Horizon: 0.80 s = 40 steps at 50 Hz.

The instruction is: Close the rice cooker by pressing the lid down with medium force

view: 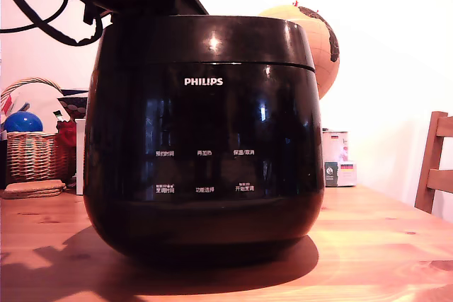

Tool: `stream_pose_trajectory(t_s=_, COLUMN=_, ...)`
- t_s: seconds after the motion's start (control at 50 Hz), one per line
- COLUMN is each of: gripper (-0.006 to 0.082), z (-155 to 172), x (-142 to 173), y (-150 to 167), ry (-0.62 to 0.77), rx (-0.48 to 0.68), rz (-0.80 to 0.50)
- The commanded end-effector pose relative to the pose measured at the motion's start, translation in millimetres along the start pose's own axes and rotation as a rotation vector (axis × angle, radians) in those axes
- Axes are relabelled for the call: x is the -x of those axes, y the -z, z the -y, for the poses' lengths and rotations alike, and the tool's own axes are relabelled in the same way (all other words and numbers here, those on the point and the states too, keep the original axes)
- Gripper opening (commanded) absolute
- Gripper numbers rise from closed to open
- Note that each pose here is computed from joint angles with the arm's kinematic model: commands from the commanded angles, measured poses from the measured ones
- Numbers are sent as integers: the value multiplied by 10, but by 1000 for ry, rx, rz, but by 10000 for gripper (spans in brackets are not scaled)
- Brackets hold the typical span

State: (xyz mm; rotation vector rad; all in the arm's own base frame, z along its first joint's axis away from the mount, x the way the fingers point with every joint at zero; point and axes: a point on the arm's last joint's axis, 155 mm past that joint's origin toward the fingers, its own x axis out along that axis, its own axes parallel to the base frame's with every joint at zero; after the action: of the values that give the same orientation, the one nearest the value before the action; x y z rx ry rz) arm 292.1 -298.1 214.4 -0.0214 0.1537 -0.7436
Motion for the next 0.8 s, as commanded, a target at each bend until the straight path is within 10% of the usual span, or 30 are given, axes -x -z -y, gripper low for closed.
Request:
stream_pose_trajectory(t_s=0.0, gripper=-22, z=-73, x=118, y=1146, ry=-17, rx=-18, rz=-305)
stream_pose_trajectory(t_s=0.78, gripper=-22, z=-331, x=288, y=1185, ry=-115, rx=-90, rz=-353)
